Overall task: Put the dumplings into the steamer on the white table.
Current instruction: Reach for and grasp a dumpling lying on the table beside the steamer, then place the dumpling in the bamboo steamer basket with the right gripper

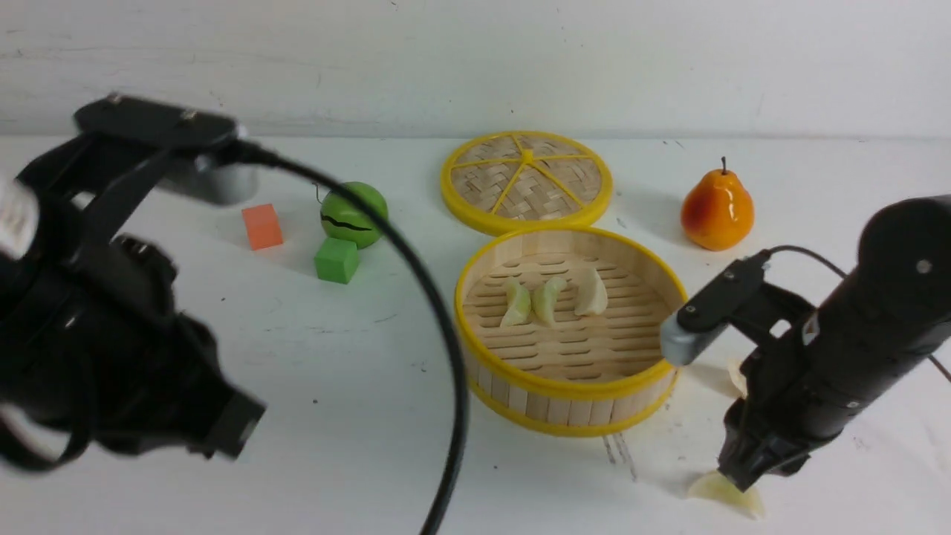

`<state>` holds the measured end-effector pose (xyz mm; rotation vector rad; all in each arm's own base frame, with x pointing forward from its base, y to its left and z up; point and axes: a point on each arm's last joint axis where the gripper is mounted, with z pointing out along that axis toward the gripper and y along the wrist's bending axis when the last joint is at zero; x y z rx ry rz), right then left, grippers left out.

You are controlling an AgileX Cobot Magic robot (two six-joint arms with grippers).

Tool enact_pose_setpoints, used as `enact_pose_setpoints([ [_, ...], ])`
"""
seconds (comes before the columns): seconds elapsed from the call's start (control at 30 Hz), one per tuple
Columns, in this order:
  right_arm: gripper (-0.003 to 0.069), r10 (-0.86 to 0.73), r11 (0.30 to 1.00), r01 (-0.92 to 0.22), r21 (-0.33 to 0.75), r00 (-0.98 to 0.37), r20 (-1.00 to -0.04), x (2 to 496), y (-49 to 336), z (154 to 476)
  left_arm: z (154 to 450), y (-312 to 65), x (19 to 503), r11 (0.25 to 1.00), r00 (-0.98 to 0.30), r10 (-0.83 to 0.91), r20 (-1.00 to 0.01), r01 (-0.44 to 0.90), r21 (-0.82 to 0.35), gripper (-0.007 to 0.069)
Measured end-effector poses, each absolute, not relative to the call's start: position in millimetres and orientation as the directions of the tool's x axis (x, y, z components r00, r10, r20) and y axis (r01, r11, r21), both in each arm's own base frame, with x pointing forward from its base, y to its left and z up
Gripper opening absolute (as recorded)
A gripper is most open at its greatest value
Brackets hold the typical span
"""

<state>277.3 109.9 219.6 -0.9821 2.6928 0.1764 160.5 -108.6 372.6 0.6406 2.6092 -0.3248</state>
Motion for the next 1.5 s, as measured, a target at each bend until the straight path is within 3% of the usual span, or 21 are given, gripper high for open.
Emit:
enact_pose_setpoints([
  [0.07, 0.0372, -0.633, 0.756, -0.655, -0.004, -0.729, -0.261, 288.6, 110.9, 199.1, 366.4, -99.2, 145.2, 0.864, -0.794, 0.383, -0.471, 0.489, -0.121, -0.0014],
  [0.13, 0.0444, -0.655, 0.743, -0.668, -0.036, -0.715, -0.245, 296.0, 110.6, 185.9, 363.0, -94.0, 136.4, 0.863, -0.79, 0.379, -0.483, 0.489, -0.123, -0.0014],
  [0.27, 0.051, -0.683, 0.724, -0.687, -0.066, -0.699, -0.212, 305.5, 110.7, 163.1, 359.1, -86.4, 122.6, 0.86, -0.783, 0.37, -0.5, 0.492, -0.134, -0.0014],
  [0.43, 0.041, -0.677, 0.729, -0.683, -0.051, -0.707, -0.204, 306.4, 112.0, 159.1, 359.4, -82.4, 115.6, 0.858, -0.776, 0.364, -0.516, 0.494, -0.138, -0.0014],
  [0.47, 0.0286, -0.663, 0.74, -0.672, -0.029, -0.721, -0.203, 305.1, 113.3, 158.9, 360.0, -81.8, 114.4, 0.858, -0.774, 0.362, -0.52, 0.495, -0.14, -0.0014],
  [0.5, 0.0286, -0.663, 0.74, -0.672, -0.029, -0.721, -0.203, 305.1, 113.3, 158.9, 360.1, -81.8, 114.3, 0.857, -0.774, 0.362, -0.52, 0.495, -0.14, -0.0014],
  [0.53, 0.0215, -0.659, 0.743, -0.669, -0.021, -0.725, -0.201, 304.5, 113.7, 158.9, 360.2, -81.7, 114.2, 0.857, -0.773, 0.362, -0.521, 0.495, -0.14, -0.0014],
  [0.57, 0.019, -0.654, 0.747, -0.665, -0.011, -0.731, -0.197, 304.1, 114.3, 160.2, 360.4, -81.3, 113.8, 0.858, -0.772, 0.362, -0.522, 0.495, -0.139, -0.0014],
  [0.73, 0.0204, -0.64, 0.751, -0.659, 0.037, -0.741, -0.204, 301.6, 126.6, 196.0, 360.0, -81.4, 114.2, 0.858, -0.771, 0.361, -0.524, 0.495, -0.137, -0.0014],
  [0.8, 0.0204, -0.623, 0.758, -0.651, 0.04, -0.741, -0.25, 304.3, 133.6, 214.1, 360.1, -81.5, 114.3, 0.858, -0.77, 0.361, -0.526, 0.495, -0.137, -0.0014],
  [0.9, 0.0204, -0.546, 0.786, -0.616, 0.053, -0.732, -0.408, 315.0, 161.8, 268.2, 361.2, -82.3, 115.8, 0.857, -0.761, 0.352, -0.545, 0.496, -0.138, -0.0014],
  [1.03, 0.0204, -0.474, 0.809, -0.584, 0.072, -0.719, -0.508, 330.9, 184.3, 289.4, 361.7, -82.7, 116.5, 0.856, -0.755, 0.35, -0.554, 0.498, -0.138, -0.0014],
  [1.2, 0.0204, -0.407, 0.84, -0.531, 0.109, -0.751, -0.519, 362.0, 207.1, 264.8, 361.8, -82.8, 116.5, 0.856, -0.755, 0.351, -0.555, 0.499, -0.138, -0.0014],
  [1.5, 0.0209, -0.345, 0.885, -0.44, 0.151, -0.839, -0.421, 387.0, 219.9, 195.9, 360.2, -81.6, 114.3, 0.856, -0.768, 0.363, -0.528, 0.498, -0.136, -0.0014],
])
